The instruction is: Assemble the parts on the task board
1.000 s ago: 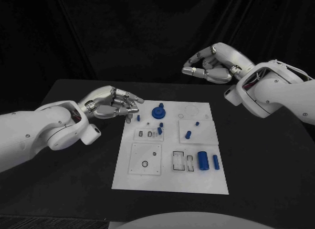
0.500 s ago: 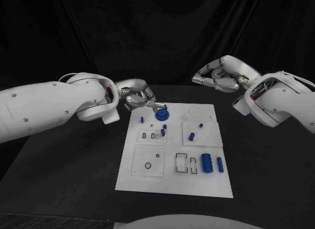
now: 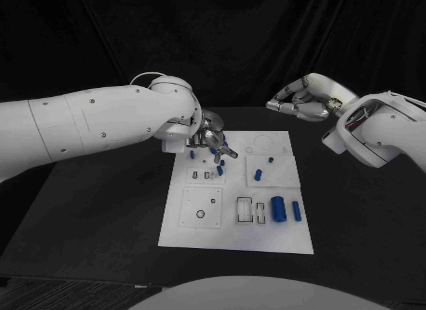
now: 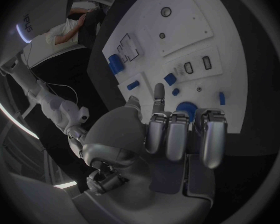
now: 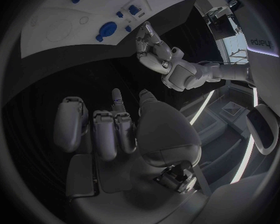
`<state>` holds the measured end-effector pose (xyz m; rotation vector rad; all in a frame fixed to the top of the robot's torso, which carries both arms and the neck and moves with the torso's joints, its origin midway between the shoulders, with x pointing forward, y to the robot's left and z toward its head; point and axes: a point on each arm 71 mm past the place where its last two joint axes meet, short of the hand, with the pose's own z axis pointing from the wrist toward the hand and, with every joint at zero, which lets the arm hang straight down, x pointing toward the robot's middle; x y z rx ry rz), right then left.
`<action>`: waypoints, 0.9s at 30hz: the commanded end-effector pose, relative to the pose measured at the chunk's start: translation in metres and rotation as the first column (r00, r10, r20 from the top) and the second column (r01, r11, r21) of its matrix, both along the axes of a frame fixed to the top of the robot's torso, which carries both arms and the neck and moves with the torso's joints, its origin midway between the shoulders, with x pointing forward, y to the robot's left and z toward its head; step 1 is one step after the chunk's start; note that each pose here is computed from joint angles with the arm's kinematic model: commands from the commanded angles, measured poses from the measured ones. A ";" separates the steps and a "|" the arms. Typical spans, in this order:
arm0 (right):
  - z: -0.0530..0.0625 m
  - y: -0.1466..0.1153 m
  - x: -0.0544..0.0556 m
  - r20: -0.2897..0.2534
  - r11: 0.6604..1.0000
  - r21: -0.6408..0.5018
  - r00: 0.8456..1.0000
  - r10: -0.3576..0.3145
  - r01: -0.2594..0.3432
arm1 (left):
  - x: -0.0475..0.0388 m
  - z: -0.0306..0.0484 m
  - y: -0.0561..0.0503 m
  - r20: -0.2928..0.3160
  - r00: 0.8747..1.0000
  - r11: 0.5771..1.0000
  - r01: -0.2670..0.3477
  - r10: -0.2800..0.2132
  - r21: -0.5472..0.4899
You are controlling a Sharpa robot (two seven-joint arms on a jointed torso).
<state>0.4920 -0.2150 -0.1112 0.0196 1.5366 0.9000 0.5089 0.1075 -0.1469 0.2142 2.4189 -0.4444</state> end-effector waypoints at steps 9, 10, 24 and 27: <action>-0.009 0.002 0.001 -0.049 0.999 -0.045 0.999 -0.014 0.012 | 0.0087 -0.0030 0.003 -0.020 0.998 0.983 -0.049 0.053 0.175; -0.010 0.002 0.001 -0.049 0.999 -0.047 0.999 -0.014 0.012 | 0.0091 -0.0030 0.003 -0.019 0.998 0.983 -0.051 0.056 0.177; -0.015 0.004 0.002 -0.054 0.998 -0.057 0.999 -0.008 0.005 | 0.0134 -0.0079 0.000 -0.019 0.997 0.981 -0.066 0.070 0.180; -0.016 0.004 0.002 -0.054 0.998 -0.058 0.999 -0.009 0.006 | 0.0150 -0.0112 0.000 -0.021 0.997 0.982 -0.073 0.078 0.177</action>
